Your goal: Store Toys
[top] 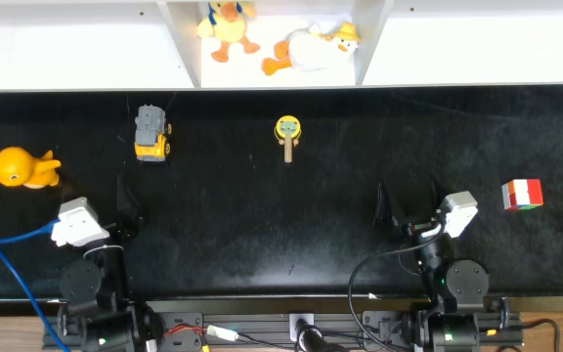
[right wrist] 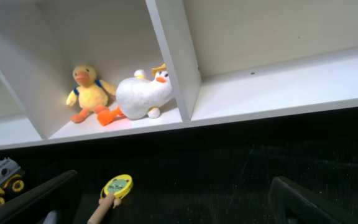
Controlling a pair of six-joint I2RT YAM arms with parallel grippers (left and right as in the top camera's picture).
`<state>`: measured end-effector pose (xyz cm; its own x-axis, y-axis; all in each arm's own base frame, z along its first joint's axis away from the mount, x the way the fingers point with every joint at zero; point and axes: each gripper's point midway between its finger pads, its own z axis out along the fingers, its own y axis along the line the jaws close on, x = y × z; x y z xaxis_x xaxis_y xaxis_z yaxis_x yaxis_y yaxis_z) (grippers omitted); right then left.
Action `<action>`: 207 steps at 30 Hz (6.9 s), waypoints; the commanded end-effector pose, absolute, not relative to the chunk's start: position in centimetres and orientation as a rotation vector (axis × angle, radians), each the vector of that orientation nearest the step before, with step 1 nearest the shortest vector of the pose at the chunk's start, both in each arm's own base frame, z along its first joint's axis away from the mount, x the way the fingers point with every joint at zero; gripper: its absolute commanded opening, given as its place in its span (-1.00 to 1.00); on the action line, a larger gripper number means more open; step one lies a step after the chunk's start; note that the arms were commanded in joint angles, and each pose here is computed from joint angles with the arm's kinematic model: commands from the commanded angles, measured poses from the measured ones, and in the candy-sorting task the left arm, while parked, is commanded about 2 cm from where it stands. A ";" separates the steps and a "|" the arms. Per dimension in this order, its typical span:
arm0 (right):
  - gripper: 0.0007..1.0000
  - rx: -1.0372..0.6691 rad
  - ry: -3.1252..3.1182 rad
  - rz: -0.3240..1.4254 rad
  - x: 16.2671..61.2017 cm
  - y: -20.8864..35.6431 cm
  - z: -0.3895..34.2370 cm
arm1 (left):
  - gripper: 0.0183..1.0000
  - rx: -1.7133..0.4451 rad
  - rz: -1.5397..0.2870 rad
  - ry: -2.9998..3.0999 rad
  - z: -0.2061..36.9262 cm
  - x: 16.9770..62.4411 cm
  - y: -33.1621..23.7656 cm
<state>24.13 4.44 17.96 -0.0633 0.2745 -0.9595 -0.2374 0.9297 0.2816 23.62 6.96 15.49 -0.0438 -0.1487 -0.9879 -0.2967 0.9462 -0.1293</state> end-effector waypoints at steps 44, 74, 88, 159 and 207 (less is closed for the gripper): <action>0.99 0.032 1.579 0.428 24.1 4.6 17.6 | 1.00 -0.347 0.129 1.614 15.6 23.5 7.1; 0.99 0.032 1.579 0.428 24.1 4.6 17.6 | 1.00 -0.372 0.052 1.643 18.7 23.0 6.2; 0.99 0.032 1.579 0.428 24.1 4.6 17.6 | 0.99 -0.685 0.569 2.119 27.5 21.7 14.0; 0.99 0.032 1.579 0.428 24.1 4.6 17.6 | 0.79 -0.104 -0.017 2.396 12.4 29.2 23.4; 0.99 0.032 1.579 0.428 24.1 4.6 17.6 | -0.91 -0.131 0.153 2.055 25.5 41.5 20.7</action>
